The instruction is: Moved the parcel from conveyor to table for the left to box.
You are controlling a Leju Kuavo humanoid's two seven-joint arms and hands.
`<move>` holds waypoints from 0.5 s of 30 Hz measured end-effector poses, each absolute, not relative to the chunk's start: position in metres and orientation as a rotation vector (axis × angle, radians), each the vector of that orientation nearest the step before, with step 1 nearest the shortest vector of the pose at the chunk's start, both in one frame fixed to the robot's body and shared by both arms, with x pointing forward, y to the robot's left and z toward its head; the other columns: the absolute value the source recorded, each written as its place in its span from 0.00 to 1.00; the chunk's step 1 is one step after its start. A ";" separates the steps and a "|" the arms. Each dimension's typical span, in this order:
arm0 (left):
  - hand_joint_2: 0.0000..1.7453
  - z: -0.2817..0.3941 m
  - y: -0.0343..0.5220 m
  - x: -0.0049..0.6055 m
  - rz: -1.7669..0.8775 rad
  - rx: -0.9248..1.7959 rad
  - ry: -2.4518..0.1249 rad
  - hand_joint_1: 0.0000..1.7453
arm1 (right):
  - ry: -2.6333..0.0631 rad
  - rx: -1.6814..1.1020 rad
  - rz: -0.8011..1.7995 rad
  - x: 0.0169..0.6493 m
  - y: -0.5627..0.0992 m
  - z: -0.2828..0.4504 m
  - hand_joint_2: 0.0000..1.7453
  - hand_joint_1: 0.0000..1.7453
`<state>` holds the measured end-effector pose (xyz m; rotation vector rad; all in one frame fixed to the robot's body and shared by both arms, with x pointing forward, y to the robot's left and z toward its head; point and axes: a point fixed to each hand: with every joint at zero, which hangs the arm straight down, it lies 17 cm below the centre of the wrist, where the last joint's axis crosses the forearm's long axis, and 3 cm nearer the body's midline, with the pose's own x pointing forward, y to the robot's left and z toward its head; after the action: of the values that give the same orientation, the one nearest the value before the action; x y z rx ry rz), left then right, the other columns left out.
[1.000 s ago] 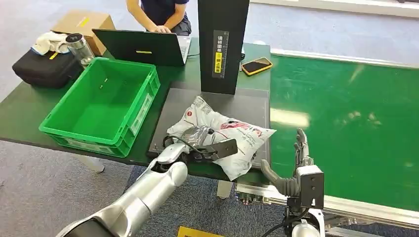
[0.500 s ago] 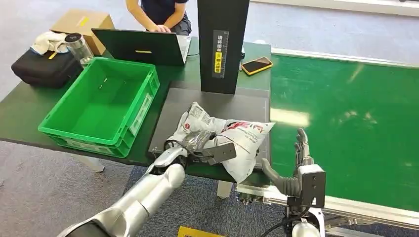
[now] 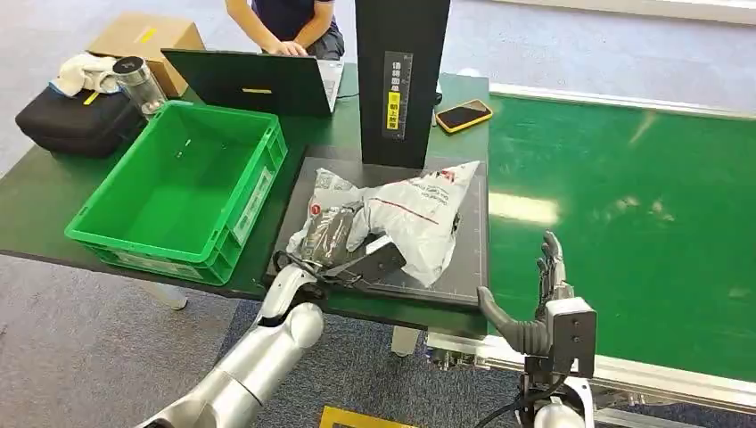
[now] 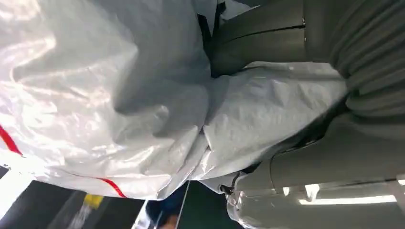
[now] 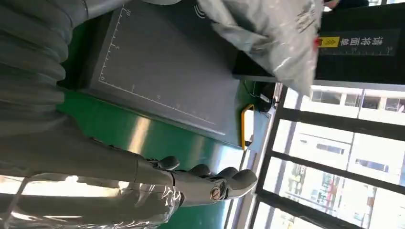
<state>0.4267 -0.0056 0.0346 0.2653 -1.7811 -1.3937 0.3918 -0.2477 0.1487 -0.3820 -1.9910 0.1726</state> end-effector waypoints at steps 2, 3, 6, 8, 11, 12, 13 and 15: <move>1.00 0.050 -0.004 0.433 -1.381 0.330 -1.829 1.00 | -1.991 -0.386 0.173 0.391 -0.249 0.149 1.00 0.00; 1.00 0.057 -0.003 0.436 -1.376 0.360 -1.850 1.00 | -1.991 -0.388 0.173 0.390 -0.249 0.149 1.00 0.00; 1.00 0.079 0.003 0.444 -1.346 0.436 -1.913 1.00 | -1.992 -0.387 0.177 0.389 -0.250 0.150 1.00 0.00; 1.00 0.093 0.010 0.452 -1.326 0.492 -1.938 1.00 | -1.991 -0.386 0.177 0.388 -0.250 0.150 1.00 0.00; 1.00 0.110 0.024 0.463 -1.291 0.574 -1.964 1.00 | -1.991 -0.391 0.174 0.387 -0.252 0.150 1.00 0.00; 1.00 0.117 0.030 0.467 -1.280 0.607 -1.974 1.00 | -1.990 -0.394 0.173 0.387 -0.253 0.150 1.00 0.00; 1.00 0.124 0.037 0.471 -1.264 0.649 -1.989 1.00 | -1.988 -0.399 0.171 0.386 -0.255 0.150 1.00 0.00; 1.00 0.142 0.051 0.478 -1.227 0.738 -2.027 1.00 | -1.988 -0.411 0.167 0.384 -0.258 0.150 1.00 0.00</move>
<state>0.4784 0.0509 0.1424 0.7383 -2.0266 -1.2266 0.3839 -0.2583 0.1503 -0.4106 -1.9882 0.1665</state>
